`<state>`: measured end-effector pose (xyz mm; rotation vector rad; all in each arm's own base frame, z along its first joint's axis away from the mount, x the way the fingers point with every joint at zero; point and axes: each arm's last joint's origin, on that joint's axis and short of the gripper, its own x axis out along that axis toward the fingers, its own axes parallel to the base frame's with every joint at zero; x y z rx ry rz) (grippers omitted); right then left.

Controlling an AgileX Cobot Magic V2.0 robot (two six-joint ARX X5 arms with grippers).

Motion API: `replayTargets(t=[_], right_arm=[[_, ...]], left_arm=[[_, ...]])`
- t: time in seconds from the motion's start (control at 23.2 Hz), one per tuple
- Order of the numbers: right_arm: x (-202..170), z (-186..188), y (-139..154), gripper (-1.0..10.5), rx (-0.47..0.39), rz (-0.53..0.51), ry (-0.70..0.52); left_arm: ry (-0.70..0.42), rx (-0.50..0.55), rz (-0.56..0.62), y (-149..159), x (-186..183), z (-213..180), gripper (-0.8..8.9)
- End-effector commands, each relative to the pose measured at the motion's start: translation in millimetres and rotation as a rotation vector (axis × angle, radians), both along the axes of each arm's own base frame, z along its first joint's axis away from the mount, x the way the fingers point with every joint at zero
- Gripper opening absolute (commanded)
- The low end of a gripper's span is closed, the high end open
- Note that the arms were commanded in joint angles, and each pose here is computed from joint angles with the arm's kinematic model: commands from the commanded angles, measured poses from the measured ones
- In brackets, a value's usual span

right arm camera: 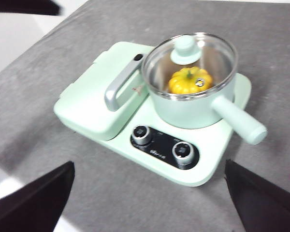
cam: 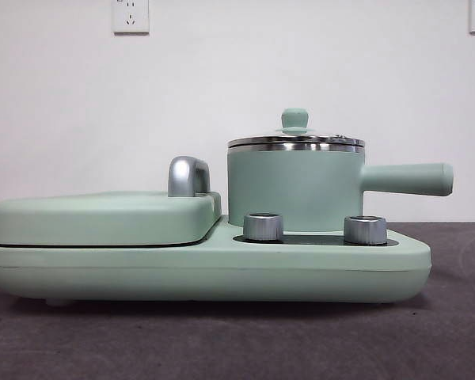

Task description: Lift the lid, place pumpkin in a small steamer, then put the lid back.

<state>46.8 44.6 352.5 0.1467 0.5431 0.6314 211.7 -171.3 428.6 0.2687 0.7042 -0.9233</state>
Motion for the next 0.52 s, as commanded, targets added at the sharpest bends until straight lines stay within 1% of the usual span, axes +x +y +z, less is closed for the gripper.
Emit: replayTargets(t=[0.04, 0.09, 0.17, 0.39, 0.52], right_arm=[[0, 3, 2, 4.8, 0.017, 0.043, 0.001], [-1, 3, 2, 4.8, 0.021, 0.058, 0.006], [-1, 3, 3, 4.8, 0.030, 0.089, 0.014], [-2, 3, 3, 4.8, 0.016, 0.129, 0.000], [-2, 3, 4, 4.8, 0.012, 0.134, -0.005]], left_arm=[[0.050, 0.018, 0.006, 18, -26, 12, 4.10], [0.073, 0.025, 0.013, 28, -39, 14, 4.10], [0.089, 0.006, 0.038, 45, -61, 13, 4.09], [0.074, -0.042, 0.063, 76, -100, -2, 4.06], [0.048, -0.098, 0.088, 92, -122, -18, 4.05]])
